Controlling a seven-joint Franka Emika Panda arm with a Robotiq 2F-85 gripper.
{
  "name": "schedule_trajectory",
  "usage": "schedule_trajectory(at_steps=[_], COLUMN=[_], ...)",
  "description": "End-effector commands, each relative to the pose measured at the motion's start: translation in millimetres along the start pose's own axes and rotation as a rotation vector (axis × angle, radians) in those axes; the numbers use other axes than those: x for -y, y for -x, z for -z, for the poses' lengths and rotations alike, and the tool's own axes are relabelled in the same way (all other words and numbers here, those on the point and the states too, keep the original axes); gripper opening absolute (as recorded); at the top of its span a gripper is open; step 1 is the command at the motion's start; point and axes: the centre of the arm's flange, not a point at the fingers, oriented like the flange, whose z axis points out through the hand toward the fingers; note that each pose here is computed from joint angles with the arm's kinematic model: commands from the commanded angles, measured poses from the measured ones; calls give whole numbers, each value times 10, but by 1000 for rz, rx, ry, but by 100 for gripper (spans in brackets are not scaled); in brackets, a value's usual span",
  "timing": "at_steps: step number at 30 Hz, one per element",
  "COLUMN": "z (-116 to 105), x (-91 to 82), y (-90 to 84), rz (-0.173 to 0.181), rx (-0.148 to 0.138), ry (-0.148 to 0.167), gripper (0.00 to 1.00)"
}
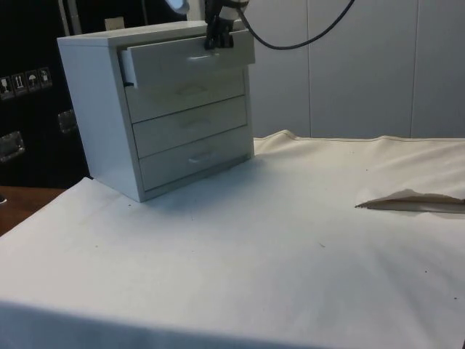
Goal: Open the drawer, then close it.
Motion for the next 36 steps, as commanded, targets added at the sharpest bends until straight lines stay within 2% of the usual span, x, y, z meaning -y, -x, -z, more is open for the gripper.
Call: schedule_trajectory(at_steps=[1, 2, 3, 9, 11, 12, 13, 17, 22, 23, 24, 29, 30, 32, 36], z=[-60, -19, -74, -179, -208, -171, -220, -280, -330, -298, -344, -400, -372, -392, -346], x=[-55, -13, -71, -163, -186, -149, -200, -254, -298, -270, -309, -369, -347, -378, -377], y=[-19, 0, -21, -30, -28, -6, -27, -22, -17, 14, -11, 6, 42, 9, -6], rz=[-2, -2, -4, -24, -29, -30, -33, -48, -61, -62, -65, -84, -86, -96, -117], rx=[-5, 1, -7, -16, -16, -13, -19, -23, -28, -23, -28, -34, -30, -38, -42], ry=[-12, 0, -12, -19, -20, -10, -22, -27, -32, -21, -32, -37, -28, -43, -52], gripper=[0, 0, 0, 0, 0, 0, 0, 0, 0, 0, 0, 0, 0, 0, 0])
